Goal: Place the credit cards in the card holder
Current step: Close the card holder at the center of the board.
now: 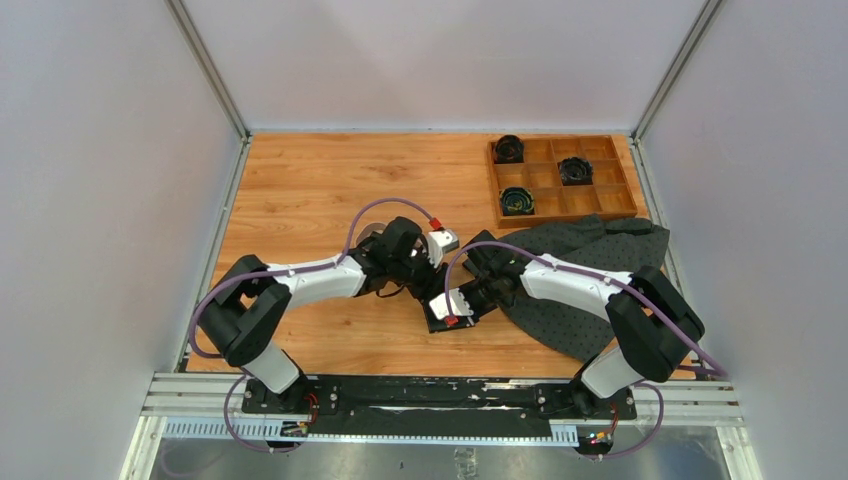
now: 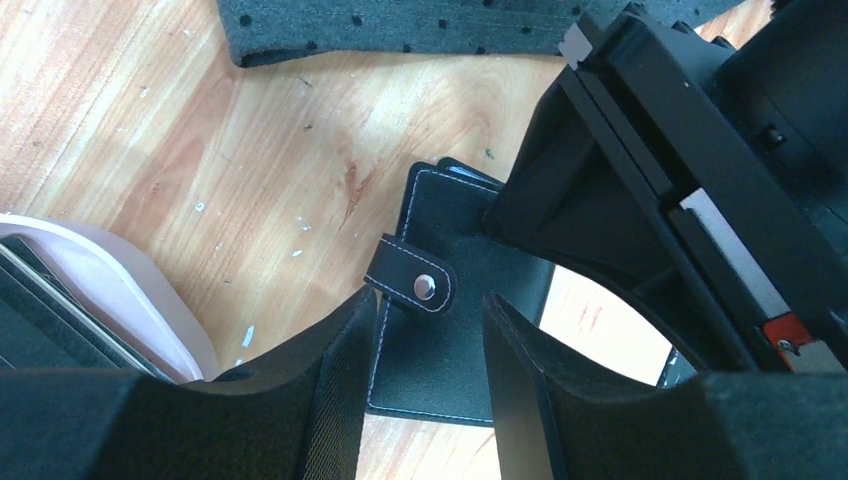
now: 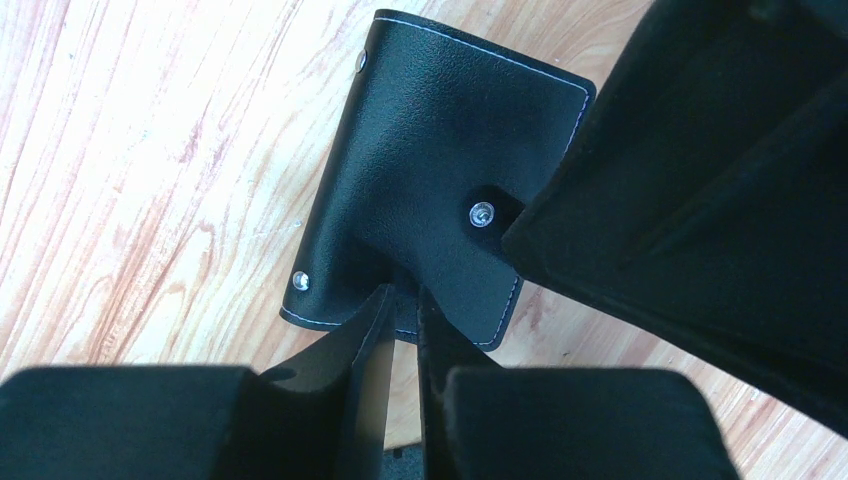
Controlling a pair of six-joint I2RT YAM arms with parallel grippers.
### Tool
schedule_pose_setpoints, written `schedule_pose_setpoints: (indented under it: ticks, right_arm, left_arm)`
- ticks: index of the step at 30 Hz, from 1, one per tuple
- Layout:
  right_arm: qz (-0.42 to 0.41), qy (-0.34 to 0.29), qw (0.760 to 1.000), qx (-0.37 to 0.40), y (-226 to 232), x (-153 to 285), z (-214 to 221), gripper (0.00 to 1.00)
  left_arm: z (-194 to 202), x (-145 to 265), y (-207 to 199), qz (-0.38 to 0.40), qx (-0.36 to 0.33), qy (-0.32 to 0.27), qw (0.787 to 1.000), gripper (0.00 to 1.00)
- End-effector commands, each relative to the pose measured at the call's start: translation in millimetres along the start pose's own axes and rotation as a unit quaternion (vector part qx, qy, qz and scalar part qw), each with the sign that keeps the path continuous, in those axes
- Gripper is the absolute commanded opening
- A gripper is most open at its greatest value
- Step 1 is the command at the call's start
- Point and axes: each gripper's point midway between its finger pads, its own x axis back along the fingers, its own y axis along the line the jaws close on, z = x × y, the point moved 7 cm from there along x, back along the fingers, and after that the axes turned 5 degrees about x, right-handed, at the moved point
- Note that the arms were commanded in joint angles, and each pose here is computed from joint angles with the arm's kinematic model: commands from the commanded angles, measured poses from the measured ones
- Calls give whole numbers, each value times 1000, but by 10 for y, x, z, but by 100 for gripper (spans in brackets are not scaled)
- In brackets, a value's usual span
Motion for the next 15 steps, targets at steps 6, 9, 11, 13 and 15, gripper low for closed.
schedule_pose_setpoints:
  ticks: [6, 9, 11, 13, 15]
  right_arm:
    - [-28, 4, 999, -14, 86, -60, -4, 17]
    - [-28, 4, 999, -14, 83, -58, -5, 17]
    - [-28, 5, 999, -14, 84, -57, -5, 17]
    - [-29, 5, 999, -15, 86, -58, -3, 17]
    - [-29, 4, 999, -15, 85, -58, -6, 17]
  left_arm:
    - [-140, -101, -8, 4, -6, -13, 1000, 41]
    - [-133, -125, -15, 8, -5, -9, 1000, 40]
    - [-127, -132, -25, 11, -6, -8, 1000, 40]
    - [-118, -136, -26, 10, -7, -6, 1000, 40]
    - [-107, -141, -21, 8, -8, -5, 1000, 41]
